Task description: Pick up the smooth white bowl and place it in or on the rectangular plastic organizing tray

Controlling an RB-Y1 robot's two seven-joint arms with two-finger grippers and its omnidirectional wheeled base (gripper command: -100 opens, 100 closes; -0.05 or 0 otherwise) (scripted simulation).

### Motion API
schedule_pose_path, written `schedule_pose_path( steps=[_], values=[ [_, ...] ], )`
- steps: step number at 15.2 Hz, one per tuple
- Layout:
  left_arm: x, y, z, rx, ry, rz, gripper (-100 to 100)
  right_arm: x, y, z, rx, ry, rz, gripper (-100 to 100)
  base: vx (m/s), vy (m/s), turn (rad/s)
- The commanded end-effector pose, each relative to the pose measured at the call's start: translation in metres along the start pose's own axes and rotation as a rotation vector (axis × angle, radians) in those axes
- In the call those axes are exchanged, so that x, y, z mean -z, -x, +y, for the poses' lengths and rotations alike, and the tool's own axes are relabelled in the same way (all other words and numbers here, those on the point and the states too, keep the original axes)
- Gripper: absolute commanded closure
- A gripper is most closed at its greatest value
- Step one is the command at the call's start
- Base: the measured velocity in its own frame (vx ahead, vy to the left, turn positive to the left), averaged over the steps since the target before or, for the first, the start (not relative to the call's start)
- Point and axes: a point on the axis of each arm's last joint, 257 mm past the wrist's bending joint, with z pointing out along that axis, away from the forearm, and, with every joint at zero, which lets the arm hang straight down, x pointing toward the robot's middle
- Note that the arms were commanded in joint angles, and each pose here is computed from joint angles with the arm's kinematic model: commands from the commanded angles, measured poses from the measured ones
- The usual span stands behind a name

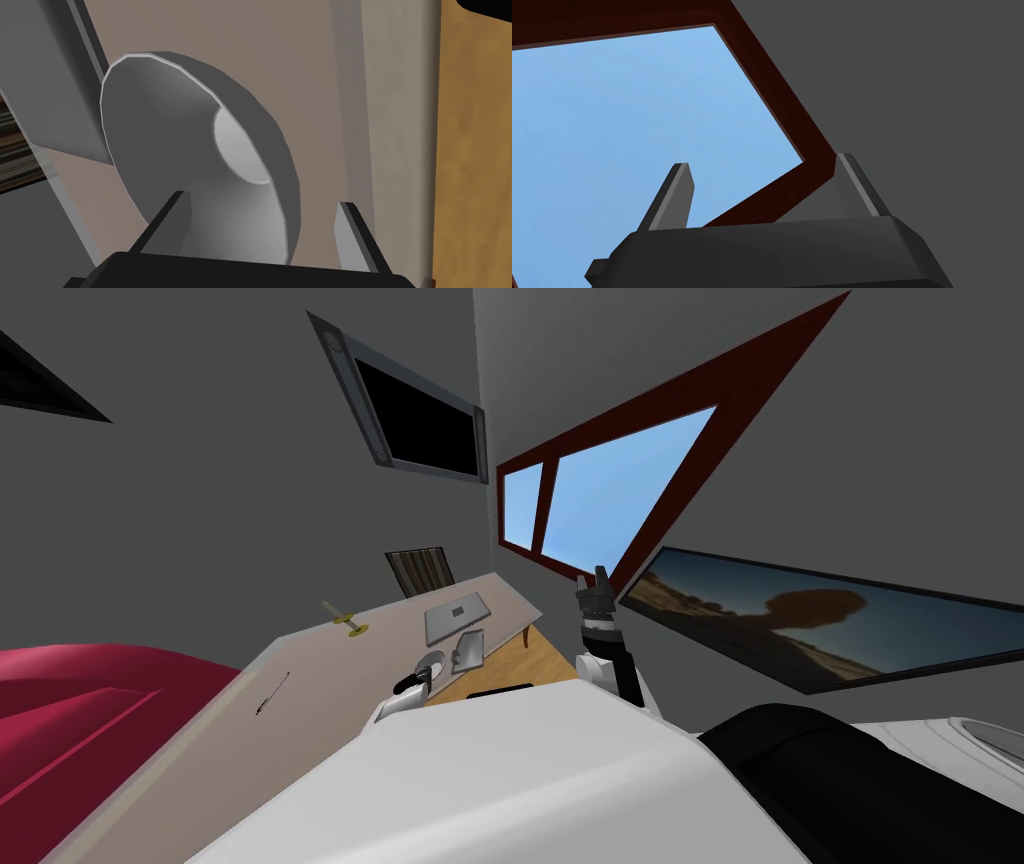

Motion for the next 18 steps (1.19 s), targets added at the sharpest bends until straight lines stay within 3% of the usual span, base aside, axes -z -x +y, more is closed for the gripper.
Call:
schedule_pose_path(
  steps=[1, 10, 11, 18],
  values=[
    [0.0, 0.0, 0.0, 0.0, 0.0, 0.0, 100, 0.0, 0.0, 0.0, 0.0, 0.0, 0.0, 0, 0.0, 0.0, 0.0],
    [0.007, 0.003, -0.009, 0.005, 0.001, -0.002, 100, 0.0, 0.0, 0.0, 0.0, 0.0, 0.0, 0, -0.029, -0.012, -0.013],
    [0.011, 0.023, -0.019, -0.006, -0.001, -0.031, 100, 0.0, 0.0, 0.0, 0.0, 0.0, 0.0, 0, -0.03, -0.041, 0.022],
    [0.024, 0.049, -0.039, -0.01, -0.003, -0.073, 100, 0.0, 0.0, 0.0, 0.0, 0.0, 0.0, 0, -0.004, -0.073, 0.014]
  ],
)
